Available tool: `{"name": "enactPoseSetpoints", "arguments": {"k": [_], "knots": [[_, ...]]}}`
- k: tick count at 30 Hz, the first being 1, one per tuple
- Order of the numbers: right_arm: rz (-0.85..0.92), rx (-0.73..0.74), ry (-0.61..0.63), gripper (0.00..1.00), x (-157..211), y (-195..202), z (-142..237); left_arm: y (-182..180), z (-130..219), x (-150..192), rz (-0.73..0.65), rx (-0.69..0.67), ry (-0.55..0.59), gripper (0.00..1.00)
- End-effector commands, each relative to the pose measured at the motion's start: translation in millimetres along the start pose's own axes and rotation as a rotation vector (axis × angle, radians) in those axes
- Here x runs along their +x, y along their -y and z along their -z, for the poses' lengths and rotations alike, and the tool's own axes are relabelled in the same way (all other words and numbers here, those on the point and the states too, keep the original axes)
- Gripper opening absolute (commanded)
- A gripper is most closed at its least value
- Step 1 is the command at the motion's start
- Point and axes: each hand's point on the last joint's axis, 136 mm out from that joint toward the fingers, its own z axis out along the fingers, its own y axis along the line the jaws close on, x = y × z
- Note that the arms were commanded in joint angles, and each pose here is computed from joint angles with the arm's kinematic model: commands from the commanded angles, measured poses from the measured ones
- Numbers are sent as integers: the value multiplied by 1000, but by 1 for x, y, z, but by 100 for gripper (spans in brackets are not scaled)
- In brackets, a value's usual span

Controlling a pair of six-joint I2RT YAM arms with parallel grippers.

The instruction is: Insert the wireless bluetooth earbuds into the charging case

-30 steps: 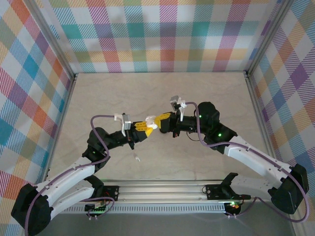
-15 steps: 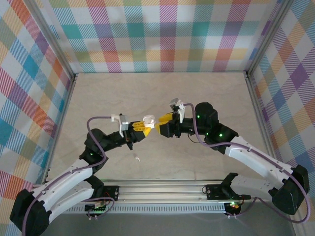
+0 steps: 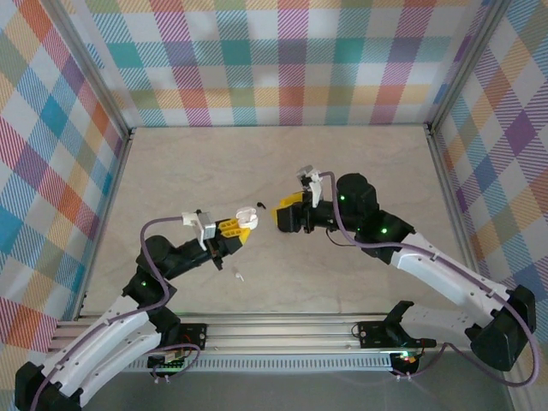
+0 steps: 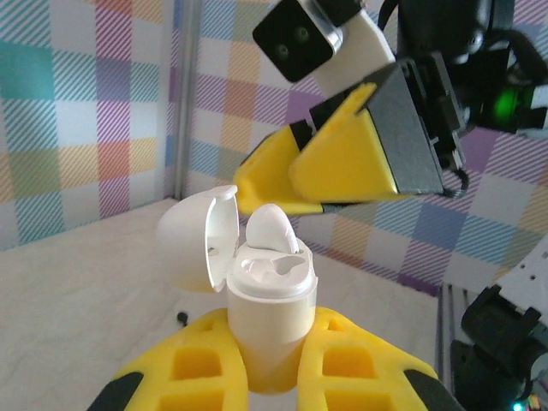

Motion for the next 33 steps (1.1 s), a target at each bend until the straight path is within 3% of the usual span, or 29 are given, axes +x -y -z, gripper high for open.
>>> {"name": "enactPoseSetpoints", "arguments": {"k": [1,14,19,22,27,33], "knots": [[-74,86,0,53,-5,14,-4,-7,9,25,-21,-58,-86,0],[-265,325,-173,51,33,77,-49,-17,43,45,-65,-186,-143,0],[-345,387,-271,49,63,102,-72,-24,54,45,-73,-251,-138,0],[-404,396,-353,43,86,113,-88,-28,59,42,-74,-287,-117,0],[-457,378,-519,31,128,111,-114,-33,71,34,-80,-349,-82,0],[-377,380,-719,26,178,91,-136,-36,83,28,-79,-397,-55,0]]}}
